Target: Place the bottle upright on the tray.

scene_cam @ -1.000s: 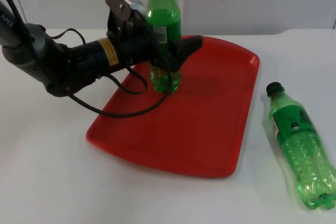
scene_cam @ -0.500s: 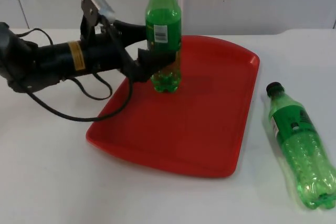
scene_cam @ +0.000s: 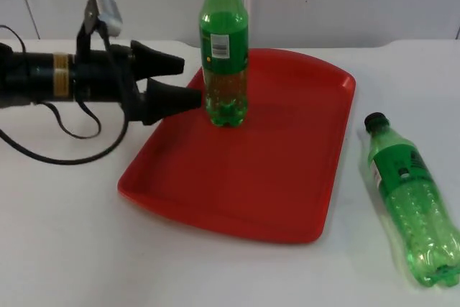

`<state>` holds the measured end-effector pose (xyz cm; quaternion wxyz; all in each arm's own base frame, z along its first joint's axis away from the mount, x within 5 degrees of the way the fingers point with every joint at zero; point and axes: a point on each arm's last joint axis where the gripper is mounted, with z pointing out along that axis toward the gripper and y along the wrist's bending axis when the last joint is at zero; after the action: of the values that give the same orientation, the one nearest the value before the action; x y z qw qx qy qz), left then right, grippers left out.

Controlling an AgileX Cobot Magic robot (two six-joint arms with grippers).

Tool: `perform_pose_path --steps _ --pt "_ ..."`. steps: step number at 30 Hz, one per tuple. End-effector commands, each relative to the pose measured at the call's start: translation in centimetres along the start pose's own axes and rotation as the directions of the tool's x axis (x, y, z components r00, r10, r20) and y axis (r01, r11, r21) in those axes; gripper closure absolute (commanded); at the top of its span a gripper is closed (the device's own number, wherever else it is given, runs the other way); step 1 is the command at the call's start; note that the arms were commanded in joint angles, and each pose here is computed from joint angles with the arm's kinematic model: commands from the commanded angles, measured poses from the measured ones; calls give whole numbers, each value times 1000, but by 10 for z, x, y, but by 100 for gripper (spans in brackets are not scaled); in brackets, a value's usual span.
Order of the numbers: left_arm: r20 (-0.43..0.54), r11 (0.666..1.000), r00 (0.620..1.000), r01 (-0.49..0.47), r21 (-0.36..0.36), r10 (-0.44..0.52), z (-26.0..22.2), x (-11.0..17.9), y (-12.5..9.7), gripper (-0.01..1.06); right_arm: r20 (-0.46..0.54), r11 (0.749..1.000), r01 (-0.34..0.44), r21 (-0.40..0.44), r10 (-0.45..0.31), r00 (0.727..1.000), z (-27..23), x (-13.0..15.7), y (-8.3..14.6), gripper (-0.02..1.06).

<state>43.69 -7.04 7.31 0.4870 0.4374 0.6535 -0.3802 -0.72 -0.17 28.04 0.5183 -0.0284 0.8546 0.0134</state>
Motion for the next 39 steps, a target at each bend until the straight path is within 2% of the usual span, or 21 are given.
perform_pose_path --steps 1,9,10,13,14,18,20,25,30,33,36,38,39 --pt "-14 1000 1000 -12 25 12 -8 -13 -1 15 6 1000 -4 6 4 1000 0 0 0 -1" --pt "-114 999 993 5 42 -1 -45 -64 -5 15 6 1000 -4 6 4 1000 0 0 0 -1" --pt "-114 999 993 5 42 -1 -45 -64 -5 15 6 1000 -4 6 4 1000 0 0 0 -1" --pt "-101 1000 995 17 5 -16 -59 -94 -8 15 6 1000 -4 6 4 1000 0 0 0 -1" --pt "-101 1000 995 17 5 -16 -59 -94 -8 15 6 1000 -4 6 4 1000 0 0 0 -1" --pt "-66 999 998 3 -35 -5 -74 -145 -22 15 6 1000 -4 6 4 1000 0 0 0 -1" --pt "-50 999 999 5 -46 -7 -77 -156 -26 15 6 1000 -4 6 4 1000 0 0 0 -1" --pt "48 988 992 122 -92 -118 -95 -205 -43 15 6 1000 -4 6 4 1000 0 0 0 -1" --pt "89 976 980 189 -108 -179 -109 -230 -57 15 6 1000 -4 6 4 1000 0 0 0 -1" --pt "105 977 981 176 -120 -164 -116 -242 -64 15 6 1000 -4 6 4 1000 0 0 0 -1" --pt "149 967 966 229 -113 -212 -119 -251 -67 15 6 1000 -4 6 4 1000 0 0 0 -1" --pt "203 945 935 315 -92 -292 -119 -255 -67 15 6 1000 -4 6 4 1000 0 0 0 -1" --pt "220 942 929 324 -87 -299 -120 -256 -67 15 6 1000 -4 6 4 1000 0 0 0 -1"
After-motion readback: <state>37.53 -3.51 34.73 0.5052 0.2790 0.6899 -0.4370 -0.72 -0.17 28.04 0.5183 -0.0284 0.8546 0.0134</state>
